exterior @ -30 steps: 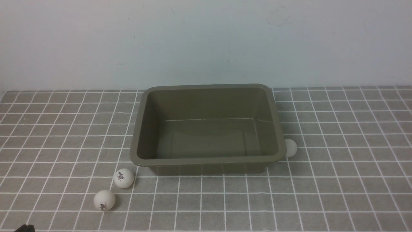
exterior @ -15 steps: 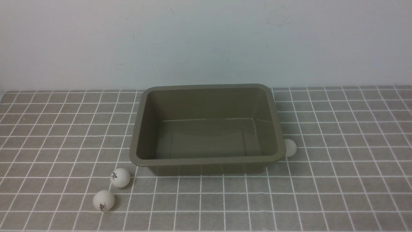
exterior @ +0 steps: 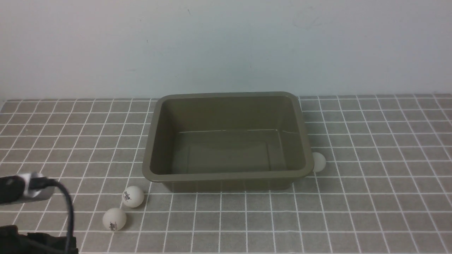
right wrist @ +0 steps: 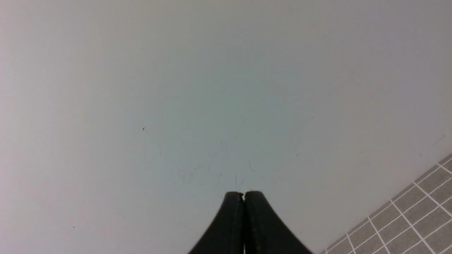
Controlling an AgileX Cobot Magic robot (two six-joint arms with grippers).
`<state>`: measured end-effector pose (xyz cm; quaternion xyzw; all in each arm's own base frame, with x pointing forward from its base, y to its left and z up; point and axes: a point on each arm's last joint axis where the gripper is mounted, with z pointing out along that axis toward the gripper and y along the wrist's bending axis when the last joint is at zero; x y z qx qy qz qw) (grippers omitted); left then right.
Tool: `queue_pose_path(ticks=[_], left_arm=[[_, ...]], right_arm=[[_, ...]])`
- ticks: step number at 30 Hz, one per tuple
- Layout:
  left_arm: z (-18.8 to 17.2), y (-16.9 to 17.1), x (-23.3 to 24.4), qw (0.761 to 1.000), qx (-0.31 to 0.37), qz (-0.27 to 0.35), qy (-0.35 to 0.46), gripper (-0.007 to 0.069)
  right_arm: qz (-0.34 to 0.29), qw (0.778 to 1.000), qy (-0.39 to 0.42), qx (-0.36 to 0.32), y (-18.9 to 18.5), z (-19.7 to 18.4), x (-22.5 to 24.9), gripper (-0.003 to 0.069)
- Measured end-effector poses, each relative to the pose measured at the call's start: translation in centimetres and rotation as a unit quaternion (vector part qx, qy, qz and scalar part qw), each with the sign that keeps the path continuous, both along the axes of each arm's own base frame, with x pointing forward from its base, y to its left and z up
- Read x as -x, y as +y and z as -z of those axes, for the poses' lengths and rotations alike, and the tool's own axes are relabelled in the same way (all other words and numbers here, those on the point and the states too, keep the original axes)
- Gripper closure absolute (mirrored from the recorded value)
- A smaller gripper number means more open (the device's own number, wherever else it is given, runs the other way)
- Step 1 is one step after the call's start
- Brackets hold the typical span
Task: Put the table tennis balls into the box on the grey coffee tablecloth.
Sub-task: 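Reach for and grasp a ping pong ball on the table beside the basket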
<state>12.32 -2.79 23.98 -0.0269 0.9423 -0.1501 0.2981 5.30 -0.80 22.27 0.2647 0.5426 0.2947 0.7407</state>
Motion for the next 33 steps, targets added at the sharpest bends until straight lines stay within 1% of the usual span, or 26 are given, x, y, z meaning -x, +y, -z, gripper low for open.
queue_pose_path(ticks=[2,3,5,9,11,14,15,16,17,18,20,21,22,24,27,30,32,33], left_arm=[[0.7,0.1,-1.8,0.998,-0.023,0.010,0.053,0.0630],[0.8,0.1,-2.2,0.998,-0.025,0.011,0.063,0.0630],[1.7,0.1,-4.7,0.993,-0.041,0.027,0.107,0.0630],[2.8,-0.1,-8.1,0.986,-0.054,0.050,0.148,0.0624],[3.2,-0.2,-9.7,0.984,-0.061,0.068,0.156,0.0602],[3.4,-0.5,-11.0,0.982,-0.072,0.087,0.149,0.0550],[3.5,-0.6,-11.4,0.983,-0.076,0.092,0.141,0.0527],[3.6,-0.7,-11.8,0.983,-0.080,0.095,0.132,0.0486],[3.7,-0.7,-12.0,0.984,-0.082,0.095,0.126,0.0462],[3.9,-0.7,-12.5,0.986,-0.088,0.093,0.111,0.0391],[4.5,-0.7,-13.1,0.986,-0.091,0.088,0.105,0.0288],[4.9,-0.7,-13.4,0.987,-0.092,0.085,0.103,0.0244],[5.0,-0.7,-13.5,0.987,-0.092,0.084,0.103,0.0228],[6.0,-0.7,-14.3,0.988,-0.091,0.075,0.102,0.0156],[7.2,-0.7,-14.9,0.988,-0.085,0.066,0.111,0.0122],[8.5,-0.8,-15.3,0.986,-0.081,0.069,0.126,0.0129],[9.3,-0.9,-15.4,0.985,-0.076,0.069,0.139,0.0168],[9.7,-1.0,-15.3,0.984,-0.070,0.069,0.149,0.0203]], right_arm=[[0.001,1.000,-0.001,0.000,0.0,0.0,0.0,0.0669],[0.001,1.000,-0.001,0.000,0.0,0.0,0.0,0.0669],[0.003,1.000,-0.005,-0.001,-0.1,-0.1,0.0,0.0669],[-0.002,1.000,0.000,-0.004,0.0,-0.1,0.0,0.0669],[-0.044,0.998,0.046,0.013,0.8,-0.7,0.0,0.0669],[-0.094,0.987,0.110,0.076,1.8,-3.4,0.2,0.0669],[-0.111,0.979,0.139,0.102,2.1,-4.6,0.0,0.0669],[-0.125,0.970,0.170,0.124,2.4,-5.4,-0.4,0.0669],[-0.131,0.965,0.181,0.138,2.5,-5.9,-0.6,0.0669],[-0.166,0.938,0.237,0.191,3.1,-8.2,-1.4,0.0669],[-0.204,0.904,0.286,0.243,3.7,-10.2,-2.6,0.0669],[-0.216,0.891,0.298,0.266,3.8,-10.7,-3.1,0.0668],[-0.226,0.882,0.306,0.278,4.0,-11.3,-3.4,0.0668],[-0.251,0.860,0.327,0.303,4.3,-11.9,-4.7,0.0668],[-0.275,0.847,0.342,0.300,4.8,-11.8,-5.9,0.0668],[-0.292,0.841,0.348,0.294,5.1,-11.4,-6.6,0.0668],[-0.296,0.840,0.346,0.295,5.2,-11.1,-7.0,0.0668],[-0.297,0.838,0.347,0.298,5.2,-11.0,-7.2,0.0668]])
